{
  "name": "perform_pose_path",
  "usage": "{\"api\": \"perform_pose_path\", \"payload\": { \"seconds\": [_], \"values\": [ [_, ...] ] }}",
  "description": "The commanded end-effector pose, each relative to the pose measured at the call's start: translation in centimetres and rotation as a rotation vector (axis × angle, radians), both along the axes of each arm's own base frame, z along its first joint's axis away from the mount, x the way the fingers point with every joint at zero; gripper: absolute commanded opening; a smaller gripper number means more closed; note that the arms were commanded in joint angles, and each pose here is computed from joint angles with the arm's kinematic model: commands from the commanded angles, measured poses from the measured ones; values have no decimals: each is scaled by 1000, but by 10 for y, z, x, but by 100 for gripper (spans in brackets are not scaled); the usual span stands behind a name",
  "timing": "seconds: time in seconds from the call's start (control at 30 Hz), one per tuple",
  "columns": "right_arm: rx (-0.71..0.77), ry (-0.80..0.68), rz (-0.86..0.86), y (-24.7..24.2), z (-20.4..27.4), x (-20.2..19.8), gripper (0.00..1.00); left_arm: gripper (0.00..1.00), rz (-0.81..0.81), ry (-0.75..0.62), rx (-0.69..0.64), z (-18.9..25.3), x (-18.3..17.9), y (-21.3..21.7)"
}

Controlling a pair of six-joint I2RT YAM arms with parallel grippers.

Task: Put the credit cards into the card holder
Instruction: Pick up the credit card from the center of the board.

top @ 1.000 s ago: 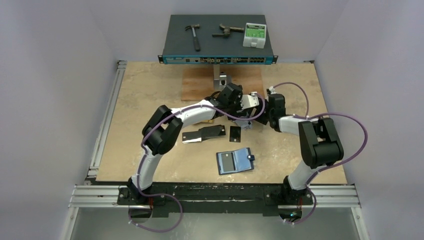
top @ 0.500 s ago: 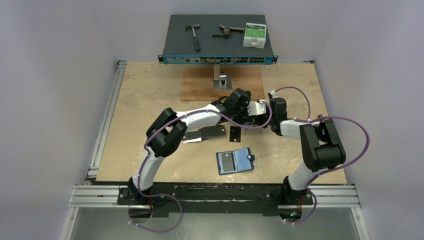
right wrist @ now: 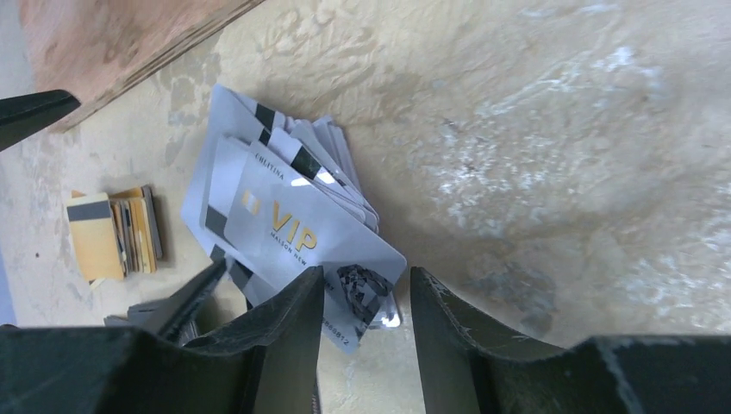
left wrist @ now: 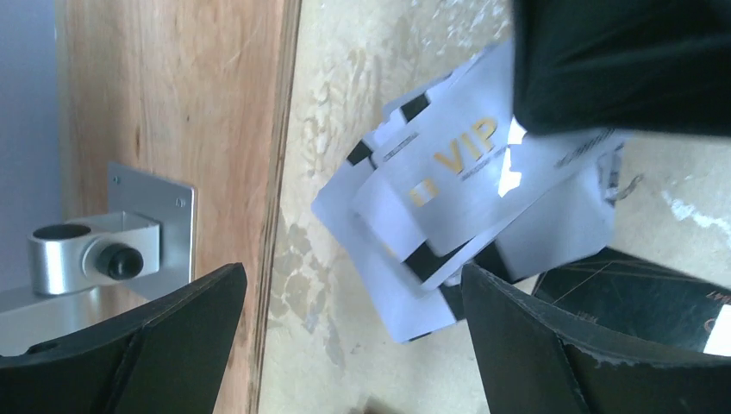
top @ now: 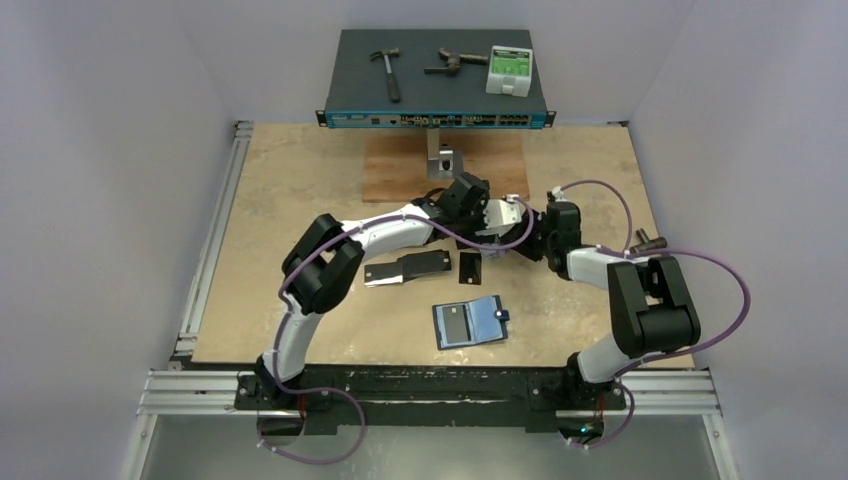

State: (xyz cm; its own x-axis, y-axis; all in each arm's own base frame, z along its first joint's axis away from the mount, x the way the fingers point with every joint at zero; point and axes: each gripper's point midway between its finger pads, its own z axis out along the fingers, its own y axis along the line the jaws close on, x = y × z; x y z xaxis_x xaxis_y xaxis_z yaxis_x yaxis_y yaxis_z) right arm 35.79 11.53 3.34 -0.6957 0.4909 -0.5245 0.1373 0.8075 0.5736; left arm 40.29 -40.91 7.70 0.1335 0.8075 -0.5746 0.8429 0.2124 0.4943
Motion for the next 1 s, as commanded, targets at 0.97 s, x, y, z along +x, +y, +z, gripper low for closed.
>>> {"api": "perform_pose_path", "payload": {
  "seconds": [0.97],
  "values": [
    [124,-42,-24,7,4,14,63,94,93,11,-84,43,14,31]
  ]
}}
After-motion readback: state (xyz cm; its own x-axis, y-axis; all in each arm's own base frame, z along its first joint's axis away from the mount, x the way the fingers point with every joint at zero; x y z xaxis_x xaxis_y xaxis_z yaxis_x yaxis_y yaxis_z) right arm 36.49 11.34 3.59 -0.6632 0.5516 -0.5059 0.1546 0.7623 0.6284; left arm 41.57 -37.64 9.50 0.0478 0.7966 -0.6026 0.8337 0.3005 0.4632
